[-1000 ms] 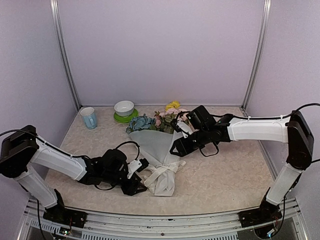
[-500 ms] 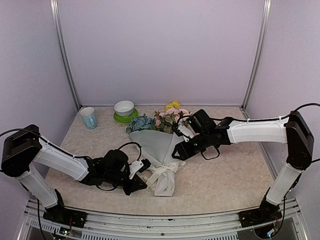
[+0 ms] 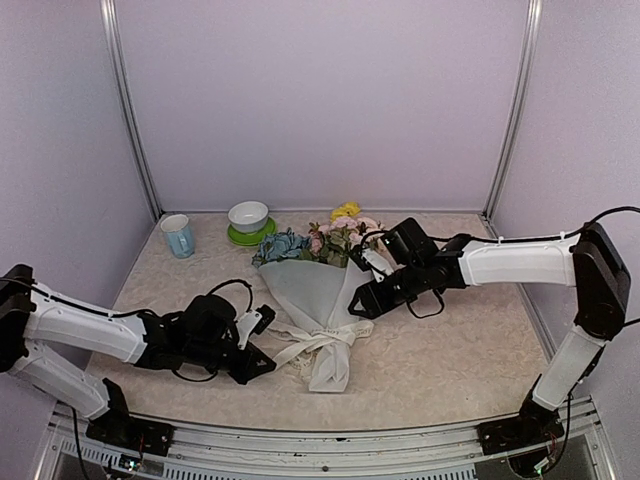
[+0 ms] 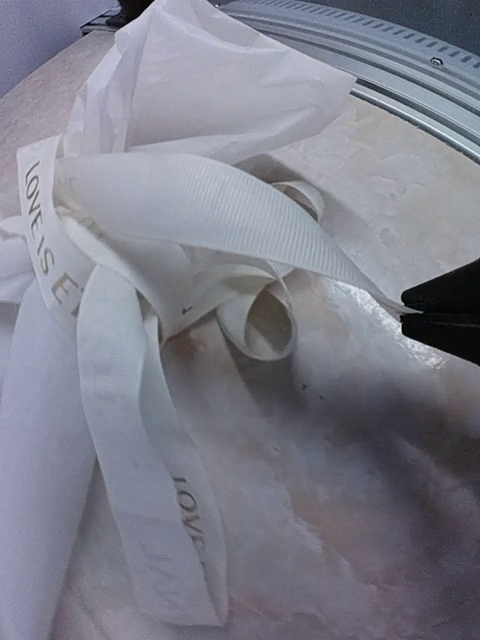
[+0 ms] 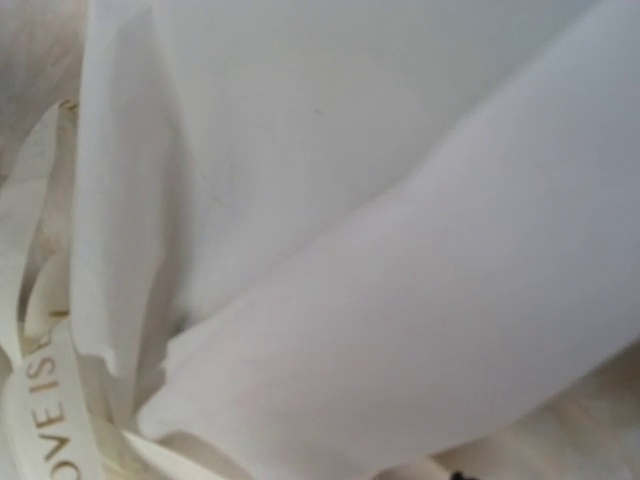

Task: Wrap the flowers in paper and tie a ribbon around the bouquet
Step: Adjust the ribbon on the folded bouquet.

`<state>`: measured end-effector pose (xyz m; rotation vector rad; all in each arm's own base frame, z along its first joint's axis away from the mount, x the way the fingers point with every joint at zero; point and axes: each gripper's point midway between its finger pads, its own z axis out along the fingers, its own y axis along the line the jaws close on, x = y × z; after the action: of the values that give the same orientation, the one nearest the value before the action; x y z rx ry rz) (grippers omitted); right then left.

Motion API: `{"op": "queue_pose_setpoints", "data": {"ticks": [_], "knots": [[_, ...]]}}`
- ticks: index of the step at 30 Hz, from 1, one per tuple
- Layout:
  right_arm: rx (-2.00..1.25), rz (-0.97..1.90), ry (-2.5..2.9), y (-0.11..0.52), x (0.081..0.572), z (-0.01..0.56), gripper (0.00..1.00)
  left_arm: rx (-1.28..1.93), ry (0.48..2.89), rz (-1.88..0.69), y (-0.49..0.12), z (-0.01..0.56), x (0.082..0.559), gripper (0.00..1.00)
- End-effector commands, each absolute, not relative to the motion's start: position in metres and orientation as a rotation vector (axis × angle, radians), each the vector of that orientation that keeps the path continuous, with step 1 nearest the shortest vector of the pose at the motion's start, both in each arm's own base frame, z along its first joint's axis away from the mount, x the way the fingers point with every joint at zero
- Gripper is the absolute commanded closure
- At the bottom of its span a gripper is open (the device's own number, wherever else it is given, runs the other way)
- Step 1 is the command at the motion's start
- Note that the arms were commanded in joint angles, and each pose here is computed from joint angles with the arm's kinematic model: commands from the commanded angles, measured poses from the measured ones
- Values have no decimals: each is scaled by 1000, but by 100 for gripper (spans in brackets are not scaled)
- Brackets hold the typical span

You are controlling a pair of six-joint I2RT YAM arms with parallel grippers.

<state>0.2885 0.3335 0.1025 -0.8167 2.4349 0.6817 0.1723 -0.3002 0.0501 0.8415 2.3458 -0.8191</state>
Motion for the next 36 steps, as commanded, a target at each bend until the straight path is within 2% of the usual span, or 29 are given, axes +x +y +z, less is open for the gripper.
{"op": "queue_pose_setpoints", "data": {"ticks": [1,11,14,17,18,19,22,25,27,30,32,36], "knots": [[-815,783,2387,329,285,115,45,511,2515,-753,-260,44,167,100],[-860,1019,2374,338,254,98,36,389,2706,-624,-227,11,145,100],[-829,1069,2377,333,250,95,42,364,2746,-586,-220,0,142,100],[-803,1122,2380,332,249,90,46,452,2668,-632,-237,11,144,99],[-794,1128,2387,332,250,88,48,482,2627,-636,-244,17,146,88],[-789,1129,2390,332,252,87,50,508,2587,-651,-250,24,148,73],[-768,1168,2355,332,256,98,50,541,2489,-636,-254,43,158,54],[-740,1187,2323,330,262,112,43,559,2373,-544,-250,63,178,37],[-719,1182,2324,330,265,115,41,537,2322,-501,-245,71,195,30],[-640,1189,2355,330,270,109,41,416,2322,-553,-234,68,229,26],[-620,1169,2380,330,274,102,43,408,2310,-620,-238,68,245,22],[-638,1183,2394,338,272,98,50,541,2311,-492,-249,52,272,18]]}}
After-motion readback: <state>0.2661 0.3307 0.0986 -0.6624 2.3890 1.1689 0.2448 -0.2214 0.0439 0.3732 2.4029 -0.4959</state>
